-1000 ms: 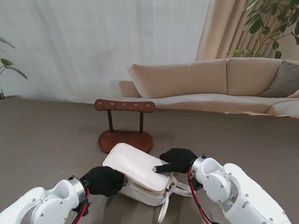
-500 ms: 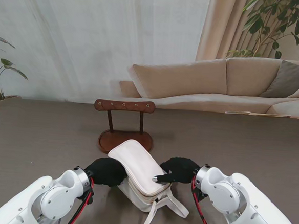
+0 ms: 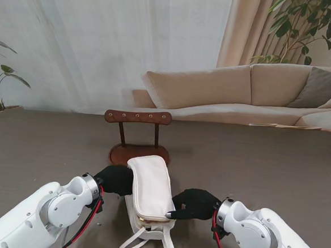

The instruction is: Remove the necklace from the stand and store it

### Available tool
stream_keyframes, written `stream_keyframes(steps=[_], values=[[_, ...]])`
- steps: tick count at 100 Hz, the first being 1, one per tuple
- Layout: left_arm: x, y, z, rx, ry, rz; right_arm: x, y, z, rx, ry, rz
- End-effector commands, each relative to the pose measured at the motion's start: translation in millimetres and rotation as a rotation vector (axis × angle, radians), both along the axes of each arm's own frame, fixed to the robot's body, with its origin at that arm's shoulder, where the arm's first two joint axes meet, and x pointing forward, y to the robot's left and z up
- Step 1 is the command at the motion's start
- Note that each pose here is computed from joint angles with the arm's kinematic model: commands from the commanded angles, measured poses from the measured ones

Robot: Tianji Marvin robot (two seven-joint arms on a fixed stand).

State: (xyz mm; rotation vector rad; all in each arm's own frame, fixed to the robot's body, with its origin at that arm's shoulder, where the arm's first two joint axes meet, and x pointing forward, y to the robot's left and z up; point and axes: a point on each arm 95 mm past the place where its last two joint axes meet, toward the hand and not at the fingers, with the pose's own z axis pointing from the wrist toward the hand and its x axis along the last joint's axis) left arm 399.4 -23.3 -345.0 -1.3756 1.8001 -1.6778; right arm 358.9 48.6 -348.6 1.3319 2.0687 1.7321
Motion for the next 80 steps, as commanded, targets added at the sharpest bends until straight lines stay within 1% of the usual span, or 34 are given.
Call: stream_keyframes(steps=[1, 18, 26, 36, 54, 71, 80], values=[[6.3, -6, 5.7, -0.018, -0.007, -0.006, -15.4, 12, -7.8, 0.014, 0.029, 0.047], [11.1, -3, 5.6, -0.024, -0.019, -0.006, -20.9, 17, -10.1, 0.031, 0.023, 0.067], [7.4, 0, 6.4, -0.005, -0.019, -0.007, -19.1, 18, -8.0, 0.021, -0.005, 0.067], [-2.4, 8, 6.8, 0.018, -0.012, 0.002, -14.0, 17, -1.6, 0.014, -0.038, 0.042], [-16.8, 24, 7.7, 0.056, -0.01, 0.041, -1.0, 11, 21.0, -0.02, -0.157, -0.02], [-21.4, 31, 9.4, 0.071, -0.014, 0.054, 10.0, 9, 42.6, -0.069, -0.289, -0.083], [-22.8, 33, 10.1, 0.079, -0.014, 0.055, 14.6, 13, 52.3, -0.069, -0.343, -0.102]])
